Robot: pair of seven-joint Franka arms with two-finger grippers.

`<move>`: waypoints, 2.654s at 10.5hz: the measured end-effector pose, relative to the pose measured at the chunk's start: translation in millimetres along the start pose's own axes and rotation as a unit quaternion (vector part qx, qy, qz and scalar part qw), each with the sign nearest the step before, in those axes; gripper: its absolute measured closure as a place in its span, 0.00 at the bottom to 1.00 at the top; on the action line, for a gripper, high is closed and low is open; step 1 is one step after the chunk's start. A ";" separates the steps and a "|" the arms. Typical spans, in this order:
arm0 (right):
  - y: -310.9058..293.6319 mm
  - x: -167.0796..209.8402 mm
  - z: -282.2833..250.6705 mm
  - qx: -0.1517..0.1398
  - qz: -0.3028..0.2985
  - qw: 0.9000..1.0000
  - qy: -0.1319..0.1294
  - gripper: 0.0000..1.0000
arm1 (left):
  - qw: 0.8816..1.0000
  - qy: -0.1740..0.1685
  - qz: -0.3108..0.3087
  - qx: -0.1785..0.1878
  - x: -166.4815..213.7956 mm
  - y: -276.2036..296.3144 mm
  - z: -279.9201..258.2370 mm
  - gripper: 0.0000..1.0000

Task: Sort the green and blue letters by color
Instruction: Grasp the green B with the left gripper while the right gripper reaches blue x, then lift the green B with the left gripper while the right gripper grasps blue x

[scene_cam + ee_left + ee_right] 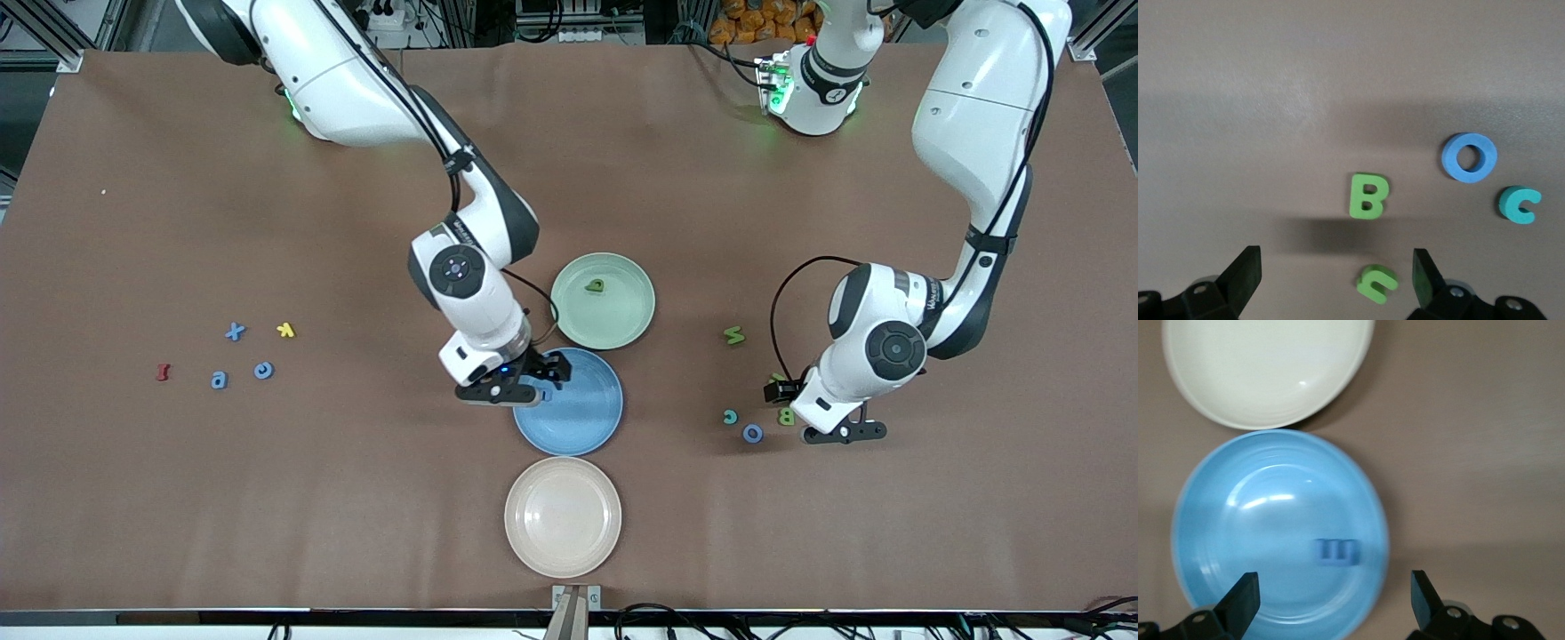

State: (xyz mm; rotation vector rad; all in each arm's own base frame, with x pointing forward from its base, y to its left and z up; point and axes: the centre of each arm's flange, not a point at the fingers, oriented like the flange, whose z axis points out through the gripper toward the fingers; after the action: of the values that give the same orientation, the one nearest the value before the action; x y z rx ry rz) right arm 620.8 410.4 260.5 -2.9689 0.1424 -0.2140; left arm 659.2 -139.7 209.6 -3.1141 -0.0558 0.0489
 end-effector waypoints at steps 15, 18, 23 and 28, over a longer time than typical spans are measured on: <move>516.1 13.7 -131.8 -0.125 0.129 0.982 -0.061 0.00 | 0.999 -0.018 0.027 -0.009 25.8 9.6 31.1 0.44; 533.8 -21.7 -101.2 -0.123 0.181 0.975 -0.041 0.00 | 0.999 -0.017 0.028 -0.010 27.1 11.7 27.7 0.75; 552.1 -49.9 -51.1 -0.123 0.206 0.970 -0.046 0.00 | 1.000 -0.010 0.015 -0.013 30.1 15.9 20.3 0.75; 557.7 -59.4 -12.9 -0.122 0.209 0.969 -0.050 0.05 | 1.000 -0.007 0.005 -0.007 20.5 28.8 -17.7 0.75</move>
State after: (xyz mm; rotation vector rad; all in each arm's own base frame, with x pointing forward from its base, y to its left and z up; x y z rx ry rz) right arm 514.1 -133.2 172.0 -3.0847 0.8262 0.0104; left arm 681.3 -168.2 225.8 -3.1282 -0.0400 0.0721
